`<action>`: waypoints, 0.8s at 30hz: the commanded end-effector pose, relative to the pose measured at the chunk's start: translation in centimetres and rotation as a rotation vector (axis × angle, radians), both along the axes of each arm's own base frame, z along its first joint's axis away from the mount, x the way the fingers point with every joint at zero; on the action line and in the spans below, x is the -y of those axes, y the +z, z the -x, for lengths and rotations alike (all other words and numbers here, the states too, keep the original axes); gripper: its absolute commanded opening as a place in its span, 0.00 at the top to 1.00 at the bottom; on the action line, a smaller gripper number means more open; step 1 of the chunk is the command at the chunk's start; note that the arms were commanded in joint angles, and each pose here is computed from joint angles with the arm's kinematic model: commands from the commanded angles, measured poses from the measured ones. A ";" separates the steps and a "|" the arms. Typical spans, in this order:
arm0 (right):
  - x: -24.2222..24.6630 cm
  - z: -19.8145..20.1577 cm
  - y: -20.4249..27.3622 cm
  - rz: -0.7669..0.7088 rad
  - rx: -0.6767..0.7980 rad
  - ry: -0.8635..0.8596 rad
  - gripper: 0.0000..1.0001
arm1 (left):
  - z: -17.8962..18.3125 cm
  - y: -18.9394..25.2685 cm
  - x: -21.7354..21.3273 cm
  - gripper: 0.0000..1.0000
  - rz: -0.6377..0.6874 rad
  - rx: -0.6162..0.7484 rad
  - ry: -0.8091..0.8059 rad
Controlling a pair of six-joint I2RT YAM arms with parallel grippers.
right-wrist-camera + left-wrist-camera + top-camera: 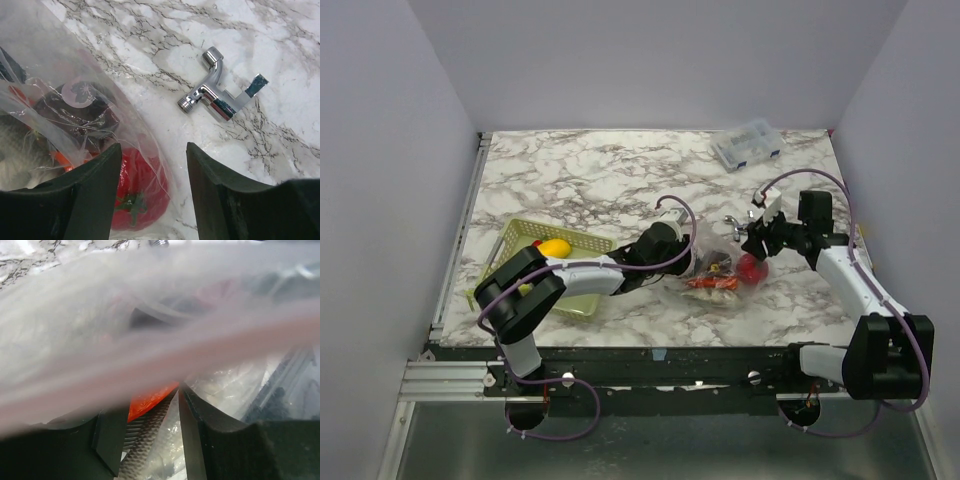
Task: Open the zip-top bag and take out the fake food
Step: Pick up the fake fruit from the zipper food storage bag.
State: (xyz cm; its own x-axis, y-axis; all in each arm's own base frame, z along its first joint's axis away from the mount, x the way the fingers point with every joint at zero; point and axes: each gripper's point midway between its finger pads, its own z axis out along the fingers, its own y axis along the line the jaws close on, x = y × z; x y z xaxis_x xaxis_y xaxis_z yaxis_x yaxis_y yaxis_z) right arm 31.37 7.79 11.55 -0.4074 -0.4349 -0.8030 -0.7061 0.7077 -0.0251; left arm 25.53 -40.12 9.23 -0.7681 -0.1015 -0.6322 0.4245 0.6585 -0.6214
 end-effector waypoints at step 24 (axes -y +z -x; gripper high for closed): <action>-1.6 1.1 -2.0 -0.001 -0.086 0.072 0.37 | 1.9 -0.8 2.6 0.51 -0.109 0.074 -0.229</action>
